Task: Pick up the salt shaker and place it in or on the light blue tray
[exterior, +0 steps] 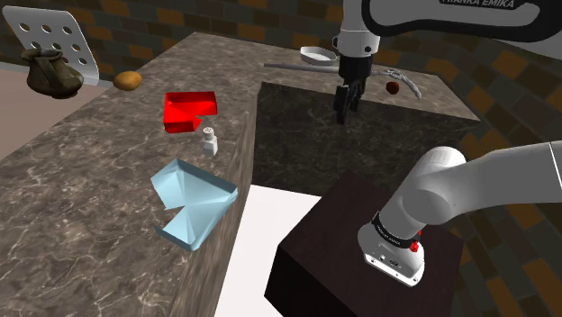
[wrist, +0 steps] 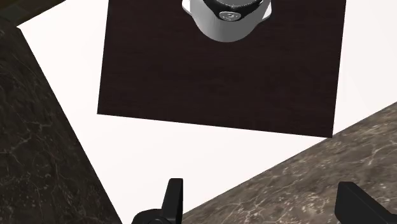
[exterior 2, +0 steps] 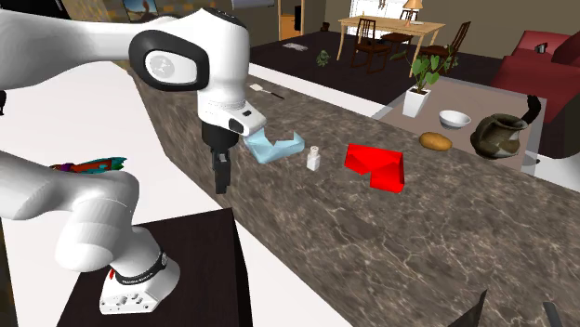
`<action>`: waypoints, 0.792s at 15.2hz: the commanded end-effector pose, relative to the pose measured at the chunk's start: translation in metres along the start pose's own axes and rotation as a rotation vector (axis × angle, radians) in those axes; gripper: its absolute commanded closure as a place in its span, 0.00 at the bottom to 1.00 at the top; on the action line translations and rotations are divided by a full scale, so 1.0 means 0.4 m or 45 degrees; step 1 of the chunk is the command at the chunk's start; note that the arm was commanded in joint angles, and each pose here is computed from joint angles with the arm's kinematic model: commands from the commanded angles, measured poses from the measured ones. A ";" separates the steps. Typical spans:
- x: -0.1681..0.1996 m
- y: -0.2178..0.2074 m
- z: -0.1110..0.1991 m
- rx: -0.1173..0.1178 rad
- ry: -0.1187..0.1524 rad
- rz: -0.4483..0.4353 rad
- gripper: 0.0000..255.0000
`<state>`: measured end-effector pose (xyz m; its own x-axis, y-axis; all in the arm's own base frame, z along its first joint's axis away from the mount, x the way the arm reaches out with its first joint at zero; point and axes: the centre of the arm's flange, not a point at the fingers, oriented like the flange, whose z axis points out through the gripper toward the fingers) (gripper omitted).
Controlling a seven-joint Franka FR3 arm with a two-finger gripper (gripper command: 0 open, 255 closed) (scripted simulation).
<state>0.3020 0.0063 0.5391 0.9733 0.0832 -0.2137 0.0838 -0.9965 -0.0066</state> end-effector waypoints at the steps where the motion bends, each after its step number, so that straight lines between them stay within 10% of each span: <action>1: 0.000 0.000 0.000 0.000 0.000 0.000 0.00; 12: 0.327 -0.179 0.014 -0.010 -0.034 -0.010 0.00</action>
<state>0.4120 0.0805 0.5102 0.9672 0.0898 -0.2377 0.0923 -0.9957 -0.0007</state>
